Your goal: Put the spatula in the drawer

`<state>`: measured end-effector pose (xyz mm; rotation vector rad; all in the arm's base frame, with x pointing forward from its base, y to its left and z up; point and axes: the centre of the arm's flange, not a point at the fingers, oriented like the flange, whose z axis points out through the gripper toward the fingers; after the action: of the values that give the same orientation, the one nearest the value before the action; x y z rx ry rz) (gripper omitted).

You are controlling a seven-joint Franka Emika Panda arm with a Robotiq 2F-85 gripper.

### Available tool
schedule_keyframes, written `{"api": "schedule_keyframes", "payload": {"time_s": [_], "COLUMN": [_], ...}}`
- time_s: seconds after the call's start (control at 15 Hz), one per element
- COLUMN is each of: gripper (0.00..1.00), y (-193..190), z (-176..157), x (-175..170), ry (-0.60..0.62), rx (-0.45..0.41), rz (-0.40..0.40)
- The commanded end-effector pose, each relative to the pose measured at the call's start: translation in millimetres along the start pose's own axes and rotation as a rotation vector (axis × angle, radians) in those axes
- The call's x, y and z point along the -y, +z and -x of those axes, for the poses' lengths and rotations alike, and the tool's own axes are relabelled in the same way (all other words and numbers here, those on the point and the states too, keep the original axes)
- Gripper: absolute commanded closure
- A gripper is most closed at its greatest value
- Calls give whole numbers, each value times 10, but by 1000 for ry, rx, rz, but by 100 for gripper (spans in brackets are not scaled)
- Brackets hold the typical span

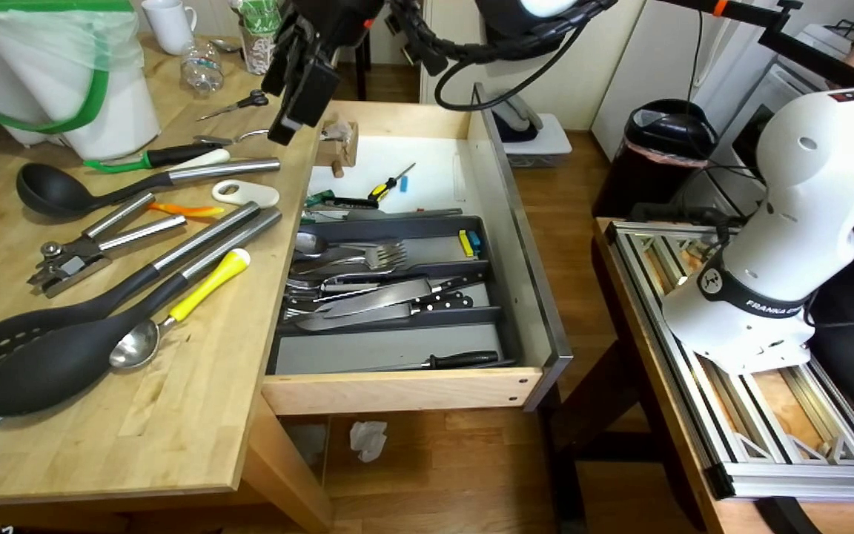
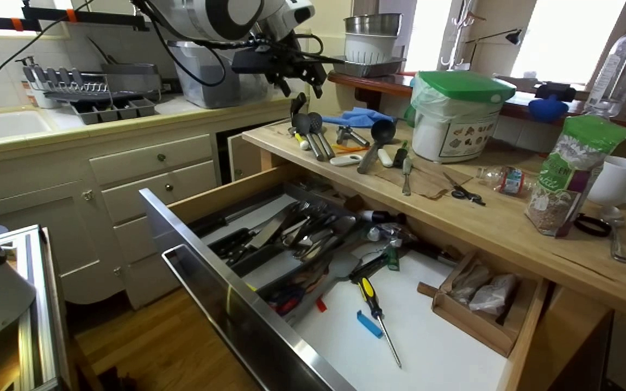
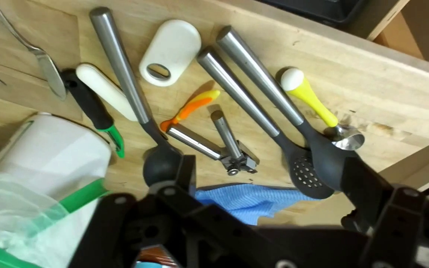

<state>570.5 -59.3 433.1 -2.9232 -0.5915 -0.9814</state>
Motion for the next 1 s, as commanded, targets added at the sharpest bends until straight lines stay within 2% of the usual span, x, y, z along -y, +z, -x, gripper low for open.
{"api": "schedule_keyframes", "payload": {"time_s": [0.0,0.47,0.8,0.93], "gripper": [0,0,0,7], "y": [474,817,1075,1176], "z": [-182,-311,-422,-437], "x": [-164,-282,-220,-180], "ry": [-142,-303,-349,-361], "rx": [-11,-48,-54,-47], "rz": [-129,-154,-200,-219]}}
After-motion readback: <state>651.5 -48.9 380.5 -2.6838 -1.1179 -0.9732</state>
